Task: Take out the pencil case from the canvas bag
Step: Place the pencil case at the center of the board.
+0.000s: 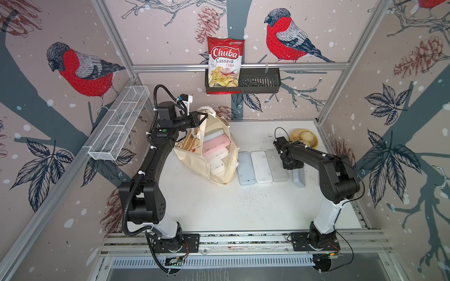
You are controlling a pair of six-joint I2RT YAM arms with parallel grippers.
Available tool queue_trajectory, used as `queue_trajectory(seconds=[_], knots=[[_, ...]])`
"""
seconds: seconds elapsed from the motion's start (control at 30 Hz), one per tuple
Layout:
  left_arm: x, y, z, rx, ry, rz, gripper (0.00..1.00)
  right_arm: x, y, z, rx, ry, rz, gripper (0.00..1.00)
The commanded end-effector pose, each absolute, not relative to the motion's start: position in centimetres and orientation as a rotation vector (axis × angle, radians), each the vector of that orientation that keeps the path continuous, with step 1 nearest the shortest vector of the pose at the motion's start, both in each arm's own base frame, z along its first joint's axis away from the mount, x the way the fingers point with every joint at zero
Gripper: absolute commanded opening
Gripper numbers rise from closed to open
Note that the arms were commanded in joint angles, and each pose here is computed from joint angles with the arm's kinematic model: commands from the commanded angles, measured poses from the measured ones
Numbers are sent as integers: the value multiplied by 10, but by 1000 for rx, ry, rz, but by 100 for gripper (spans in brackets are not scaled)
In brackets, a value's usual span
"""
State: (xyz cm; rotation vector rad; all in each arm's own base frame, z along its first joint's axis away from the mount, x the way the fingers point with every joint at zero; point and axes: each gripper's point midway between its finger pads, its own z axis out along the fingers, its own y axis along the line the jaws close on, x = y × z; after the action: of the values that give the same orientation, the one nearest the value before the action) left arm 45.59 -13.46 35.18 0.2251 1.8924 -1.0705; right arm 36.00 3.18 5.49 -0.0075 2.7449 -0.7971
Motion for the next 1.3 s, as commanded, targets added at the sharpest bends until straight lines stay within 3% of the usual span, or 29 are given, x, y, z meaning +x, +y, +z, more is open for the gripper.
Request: queue_trajectory(seconds=[0.0, 0.3, 0.5, 0.6, 1.0, 1.27], knots=[[458, -135, 365, 268, 1832, -1051, 0, 365, 47, 47, -17, 2749, -734, 37], [458, -134, 365, 269, 1833, -1052, 0, 362, 51, 47, -126, 2702, -853, 36], [458, -135, 365, 269, 1833, -1052, 0, 363, 52, 54, -152, 2676, -870, 47], [458, -134, 365, 267, 1834, -1051, 0, 364, 57, 57, -148, 2681, -830, 51], [457, -134, 366, 268, 1832, -1052, 0, 361, 59, 63, -98, 2692, -737, 51], [456, -135, 368, 272, 1827, -1055, 0, 364, 64, 79, 54, 2684, -472, 51]])
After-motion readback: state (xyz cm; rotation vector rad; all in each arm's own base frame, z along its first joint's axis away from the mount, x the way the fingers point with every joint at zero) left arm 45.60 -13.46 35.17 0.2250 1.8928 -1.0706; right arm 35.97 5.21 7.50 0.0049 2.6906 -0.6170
